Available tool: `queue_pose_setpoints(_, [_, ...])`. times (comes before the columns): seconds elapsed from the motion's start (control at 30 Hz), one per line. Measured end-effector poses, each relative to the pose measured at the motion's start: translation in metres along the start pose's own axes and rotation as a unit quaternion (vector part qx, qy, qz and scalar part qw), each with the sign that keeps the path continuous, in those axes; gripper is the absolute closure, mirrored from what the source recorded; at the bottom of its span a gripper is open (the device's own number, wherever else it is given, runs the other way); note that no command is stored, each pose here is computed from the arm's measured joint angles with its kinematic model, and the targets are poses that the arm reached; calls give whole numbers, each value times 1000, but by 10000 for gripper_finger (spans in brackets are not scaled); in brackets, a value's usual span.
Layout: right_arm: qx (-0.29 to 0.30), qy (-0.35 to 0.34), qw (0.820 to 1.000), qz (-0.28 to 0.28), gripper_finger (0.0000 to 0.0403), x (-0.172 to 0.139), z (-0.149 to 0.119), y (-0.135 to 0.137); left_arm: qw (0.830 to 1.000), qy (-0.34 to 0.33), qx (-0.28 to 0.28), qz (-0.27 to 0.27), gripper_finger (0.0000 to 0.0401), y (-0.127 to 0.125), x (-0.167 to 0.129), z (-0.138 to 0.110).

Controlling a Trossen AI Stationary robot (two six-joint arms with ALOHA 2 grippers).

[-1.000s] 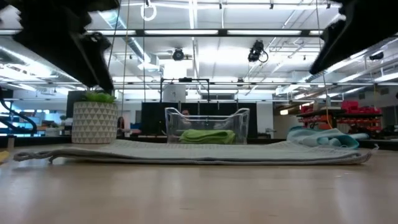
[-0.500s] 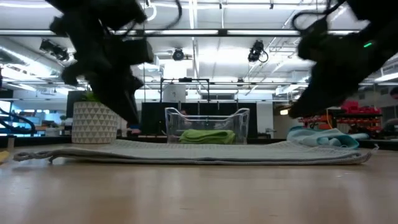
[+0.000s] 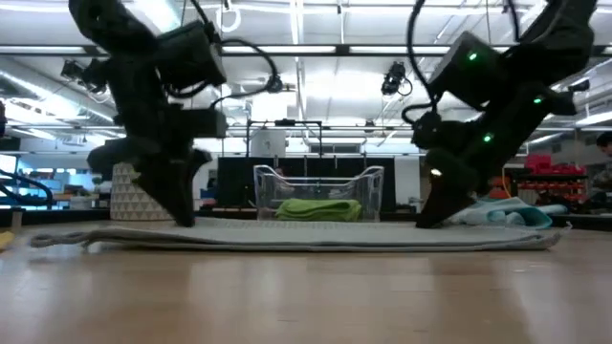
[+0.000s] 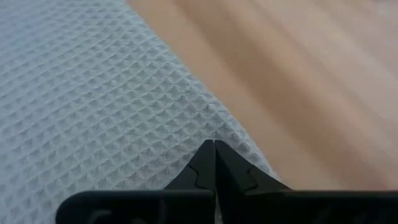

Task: Fold microfiber towels
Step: Fold the gray microfiber cloth

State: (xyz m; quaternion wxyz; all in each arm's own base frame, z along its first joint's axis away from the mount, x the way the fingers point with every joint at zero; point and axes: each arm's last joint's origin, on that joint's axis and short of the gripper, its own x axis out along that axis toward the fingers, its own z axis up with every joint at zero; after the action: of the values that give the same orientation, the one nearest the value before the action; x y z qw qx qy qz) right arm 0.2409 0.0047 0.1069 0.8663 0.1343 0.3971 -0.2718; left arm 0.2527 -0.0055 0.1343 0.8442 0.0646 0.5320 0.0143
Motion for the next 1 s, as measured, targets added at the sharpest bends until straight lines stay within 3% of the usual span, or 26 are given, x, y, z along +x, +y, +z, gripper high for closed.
queue_pose_setpoints(0.2, [-34,7,999,-29,394,12,19,-34,998,-47,-22,-27,383,-11,13,0])
queue_pose_setpoints(0.37, [-72,-18,996,-44,393,4,43,-51,992,-93,-17,-82,393,-29,14,7])
queue_pose_setpoints(0.5, [-62,-53,996,32,393,-15,59,-39,989,-110,-1,-104,393,-41,4,18])
queue_pose_setpoints(0.67, [-31,-59,993,92,393,-20,51,-8,984,-151,-6,-99,384,-33,-16,31])
queue_pose_setpoints(0.87, [28,-64,996,46,392,-3,33,13,998,-54,-31,-26,392,0,-8,12])
queue_pose_setpoints(1.0, [58,-55,997,10,392,13,25,11,998,-38,-29,-41,386,-1,5,5])
